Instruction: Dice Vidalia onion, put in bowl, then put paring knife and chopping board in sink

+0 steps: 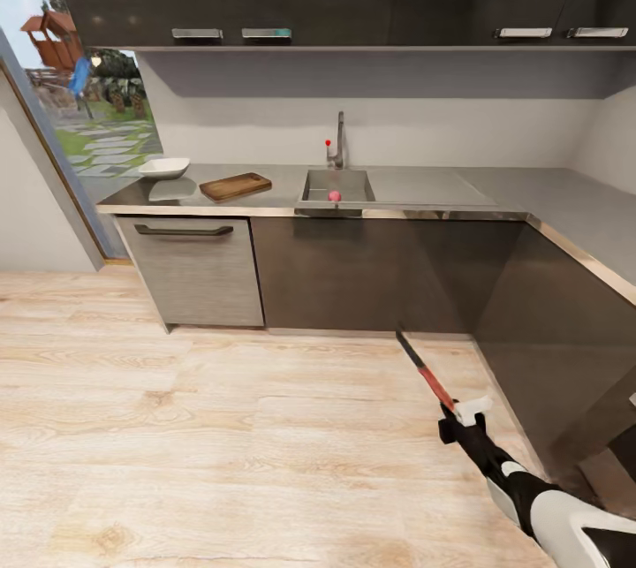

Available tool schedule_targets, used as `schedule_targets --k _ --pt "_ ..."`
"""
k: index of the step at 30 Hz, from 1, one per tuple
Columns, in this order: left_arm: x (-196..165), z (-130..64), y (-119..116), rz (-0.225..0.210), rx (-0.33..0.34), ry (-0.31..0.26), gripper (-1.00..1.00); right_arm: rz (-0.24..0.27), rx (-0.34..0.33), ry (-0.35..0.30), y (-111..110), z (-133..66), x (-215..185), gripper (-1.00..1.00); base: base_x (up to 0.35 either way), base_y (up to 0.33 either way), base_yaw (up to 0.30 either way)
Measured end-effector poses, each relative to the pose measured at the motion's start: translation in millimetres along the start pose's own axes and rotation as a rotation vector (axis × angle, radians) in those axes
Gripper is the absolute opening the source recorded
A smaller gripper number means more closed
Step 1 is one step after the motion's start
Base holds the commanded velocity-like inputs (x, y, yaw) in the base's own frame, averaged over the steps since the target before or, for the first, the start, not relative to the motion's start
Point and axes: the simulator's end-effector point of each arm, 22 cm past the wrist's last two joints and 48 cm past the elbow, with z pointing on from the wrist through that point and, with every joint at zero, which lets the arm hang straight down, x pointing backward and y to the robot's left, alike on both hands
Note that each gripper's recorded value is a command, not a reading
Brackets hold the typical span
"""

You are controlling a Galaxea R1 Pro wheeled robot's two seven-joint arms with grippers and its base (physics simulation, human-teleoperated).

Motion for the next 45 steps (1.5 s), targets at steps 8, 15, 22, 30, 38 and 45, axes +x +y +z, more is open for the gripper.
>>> schedule_targets --k 8,15,22,30,38,45 --pt "-42.2 18.1 -8.9 0.005 0.011 0.071 1.00 0.040 -0.074 0.093 70.9 -61.8 102.1 -1.00 0.000 0.000 0.000" --pt "-31.5 15.8 -12.1 0.013 0.020 0.079 1.00 0.112 -0.027 0.153 116.4 -100.8 151.8 -1.00 0.000 0.000 0.000" --pt "-23.7 10.1 -17.1 0.002 0.026 0.027 1.00 0.118 0.028 0.166 111.8 -104.9 157.7 -1.00 0.151 0.080 0.000" --pt "-22.0 9.6 -17.2 0.003 0.027 0.028 1.00 0.119 0.026 0.165 114.4 -104.8 157.5 -1.00 0.283 0.155 0.000" --pt "-21.2 9.5 -17.8 0.005 0.029 0.030 1.00 0.119 0.028 0.165 113.5 -104.4 157.2 -1.00 0.217 0.211 0.000" --pt "-19.0 9.1 -17.9 0.008 0.030 0.034 1.00 0.119 0.028 0.165 113.4 -104.4 157.3 -1.00 0.118 0.277 0.000"
